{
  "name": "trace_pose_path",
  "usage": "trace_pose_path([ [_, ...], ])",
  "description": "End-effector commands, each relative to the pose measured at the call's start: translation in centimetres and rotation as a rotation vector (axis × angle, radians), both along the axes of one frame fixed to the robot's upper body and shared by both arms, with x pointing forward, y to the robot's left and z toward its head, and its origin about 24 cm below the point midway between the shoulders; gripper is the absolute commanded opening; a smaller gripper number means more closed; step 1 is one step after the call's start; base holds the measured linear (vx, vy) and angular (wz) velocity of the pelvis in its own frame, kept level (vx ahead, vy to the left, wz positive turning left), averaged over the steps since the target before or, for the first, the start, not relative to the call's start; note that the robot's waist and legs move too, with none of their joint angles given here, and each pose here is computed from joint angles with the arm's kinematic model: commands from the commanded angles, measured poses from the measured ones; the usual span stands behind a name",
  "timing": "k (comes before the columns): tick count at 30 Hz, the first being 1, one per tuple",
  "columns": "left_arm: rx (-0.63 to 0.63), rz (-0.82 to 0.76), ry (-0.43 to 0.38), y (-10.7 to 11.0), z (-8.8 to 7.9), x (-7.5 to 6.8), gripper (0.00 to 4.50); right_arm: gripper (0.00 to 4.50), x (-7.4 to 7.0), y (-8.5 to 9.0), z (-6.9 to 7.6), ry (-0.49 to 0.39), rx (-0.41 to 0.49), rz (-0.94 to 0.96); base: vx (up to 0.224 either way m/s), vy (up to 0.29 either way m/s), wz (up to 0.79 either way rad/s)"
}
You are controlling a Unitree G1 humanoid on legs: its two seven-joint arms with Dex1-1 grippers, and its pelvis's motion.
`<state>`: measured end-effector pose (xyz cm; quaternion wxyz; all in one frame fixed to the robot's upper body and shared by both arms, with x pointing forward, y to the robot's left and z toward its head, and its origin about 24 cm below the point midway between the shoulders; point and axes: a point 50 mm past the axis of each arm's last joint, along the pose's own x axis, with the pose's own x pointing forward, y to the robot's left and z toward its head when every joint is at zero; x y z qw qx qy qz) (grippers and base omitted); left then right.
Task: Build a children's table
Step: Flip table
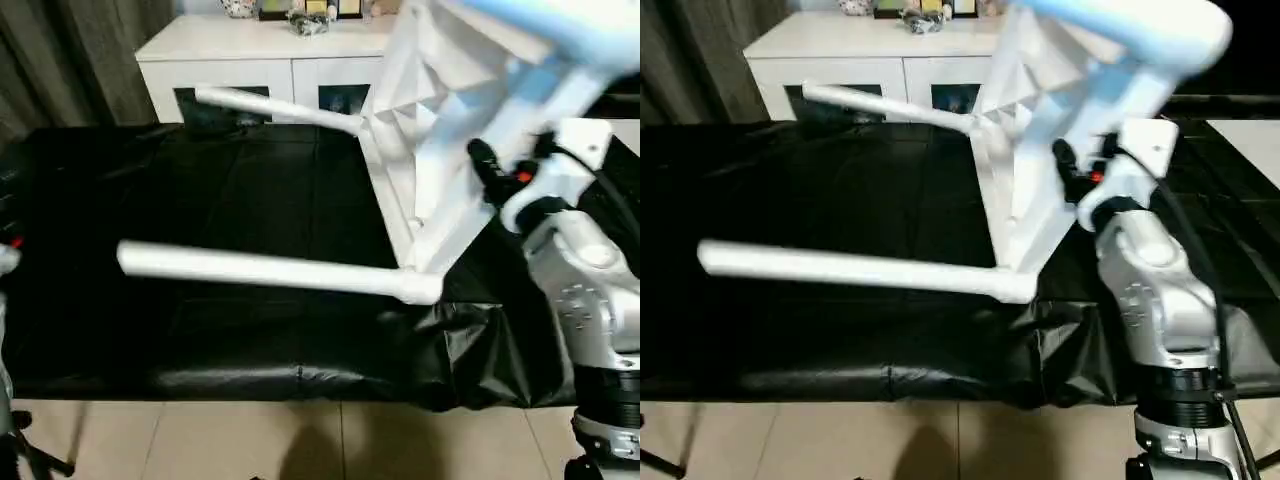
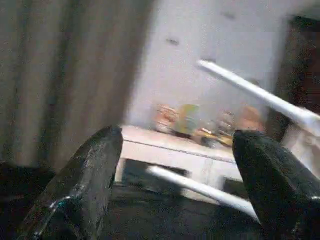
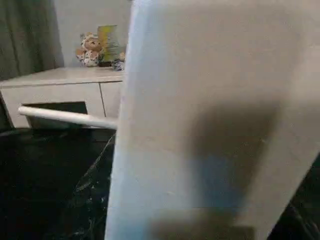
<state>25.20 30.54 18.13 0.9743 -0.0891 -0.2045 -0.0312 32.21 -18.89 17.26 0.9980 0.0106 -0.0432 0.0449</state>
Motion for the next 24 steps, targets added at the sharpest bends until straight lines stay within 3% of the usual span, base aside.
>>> trace_pose_path([
  [1,0.124,-0.174,0.035,-2.7,0.6,0.1,3.93,1.97,0.1,-0.7,-0.9,0.04,-0.07,-0.078,0.0,0.0,0.0],
  [3,0.2,-0.291,0.063,-4.7,0.7,0.2,3.93,1.96,0.2,-0.4,-1.1,0.036,-0.084,-0.085,0.0,0.0,0.0],
  [7,0.527,-0.522,0.183,-9.3,0.1,0.4,3.93,1.94,0.9,1.2,-1.2,-0.006,-0.174,-0.115,0.0,0.0,0.0],
  [12,0.773,-0.623,0.202,-11.8,0.0,0.9,3.93,1.93,2.4,3.8,-1.1,-0.067,-0.264,-0.117,0.0,0.0,0.0],
  [13,0.773,-0.623,0.202,-11.8,0.0,0.9,3.93,1.93,2.4,3.8,-1.1,-0.067,-0.264,-0.117,0.0,0.0,0.0],
  [17,0.871,-0.607,0.149,-12.4,0.9,1.5,4.28,1.93,2.9,5.0,-2.5,-0.047,-0.301,-0.051,0.0,0.0,0.0],
  [19,0.916,-0.583,0.095,-12.8,1.9,1.8,4.41,2.49,2.8,5.5,-3.4,-0.06,-0.308,0.02,0.0,0.0,0.0],
  [20,0.929,-0.558,0.04,-13.1,2.8,2.0,4.41,2.49,2.6,5.7,-3.7,-0.09,-0.313,0.062,0.0,0.0,0.0],
  [24,0.95,-0.53,-0.054,-13.6,4.5,2.1,4.5,2.97,2.1,5.3,-4.0,-0.155,-0.347,0.077,0.0,0.0,0.0],
])
